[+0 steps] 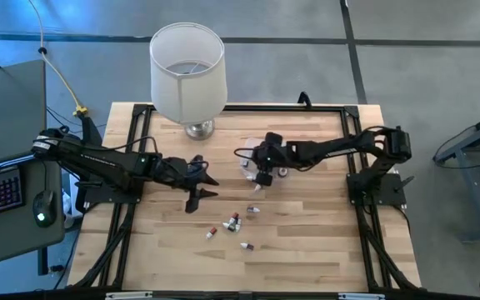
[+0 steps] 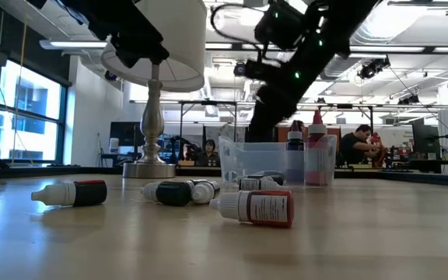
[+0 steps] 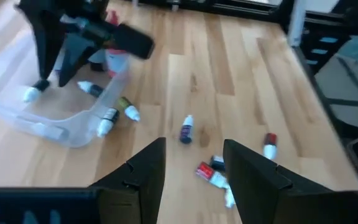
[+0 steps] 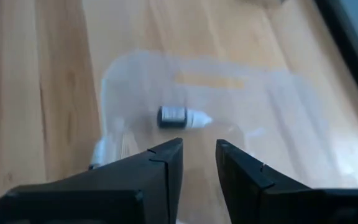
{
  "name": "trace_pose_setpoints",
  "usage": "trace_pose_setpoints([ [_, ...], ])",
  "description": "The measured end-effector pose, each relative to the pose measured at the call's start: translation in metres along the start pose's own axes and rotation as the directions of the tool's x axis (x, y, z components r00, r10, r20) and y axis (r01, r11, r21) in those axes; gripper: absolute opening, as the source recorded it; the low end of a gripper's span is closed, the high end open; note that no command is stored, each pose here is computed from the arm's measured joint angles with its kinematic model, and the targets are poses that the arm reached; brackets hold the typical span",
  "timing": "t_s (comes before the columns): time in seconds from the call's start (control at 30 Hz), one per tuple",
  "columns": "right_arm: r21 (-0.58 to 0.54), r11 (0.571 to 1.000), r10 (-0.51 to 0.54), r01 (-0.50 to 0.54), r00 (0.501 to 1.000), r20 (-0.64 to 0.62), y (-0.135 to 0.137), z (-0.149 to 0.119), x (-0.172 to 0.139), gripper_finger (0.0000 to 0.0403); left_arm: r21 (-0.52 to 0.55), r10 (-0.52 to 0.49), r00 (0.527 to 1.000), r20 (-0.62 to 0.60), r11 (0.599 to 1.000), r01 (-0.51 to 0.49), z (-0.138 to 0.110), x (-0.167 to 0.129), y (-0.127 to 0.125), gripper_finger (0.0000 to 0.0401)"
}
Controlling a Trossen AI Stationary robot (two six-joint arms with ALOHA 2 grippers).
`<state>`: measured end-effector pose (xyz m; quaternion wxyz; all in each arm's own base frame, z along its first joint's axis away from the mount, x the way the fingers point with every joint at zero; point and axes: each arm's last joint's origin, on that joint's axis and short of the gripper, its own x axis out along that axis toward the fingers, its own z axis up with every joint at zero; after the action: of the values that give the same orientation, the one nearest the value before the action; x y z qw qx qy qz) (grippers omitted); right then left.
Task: Pick & Place food coloring
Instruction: Put the small purple food coloring bottle into the transparent bin
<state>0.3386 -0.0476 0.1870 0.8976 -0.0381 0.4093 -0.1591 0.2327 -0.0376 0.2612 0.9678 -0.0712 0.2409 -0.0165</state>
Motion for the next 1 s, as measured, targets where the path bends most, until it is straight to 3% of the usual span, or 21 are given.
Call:
trace_pose_setpoints([
  [0.23,-0.064,0.997,0.056,-0.051,0.996,0.075,0.012,0.032,-0.025,0.0124,0.047,0.044,0.994,-0.101,0.998,-0.039,-0.013,0.020,0.002,0.0158],
  [0.43,-0.124,0.969,0.226,-0.215,0.971,0.080,0.042,0.040,-0.041,0.0136,-0.159,-0.125,0.949,-0.289,0.984,0.081,-0.033,0.037,-0.002,0.0158],
  [0.57,-0.138,0.953,0.282,-0.270,0.957,0.070,0.062,0.035,-0.046,0.0132,-0.288,-0.237,0.894,-0.381,0.949,0.129,-0.045,0.046,-0.009,0.0158],
  [0.7,-0.120,0.943,0.316,-0.310,0.948,0.032,0.084,0.021,-0.045,0.0131,-0.302,-0.256,0.865,-0.432,0.945,0.129,-0.055,0.052,-0.020,0.0158],
  [1.0,-0.021,0.942,0.332,-0.336,0.938,-0.099,0.126,-0.024,-0.009,0.0131,-0.236,-0.149,0.900,-0.411,0.970,0.053,-0.056,0.054,-0.026,0.0158],
])
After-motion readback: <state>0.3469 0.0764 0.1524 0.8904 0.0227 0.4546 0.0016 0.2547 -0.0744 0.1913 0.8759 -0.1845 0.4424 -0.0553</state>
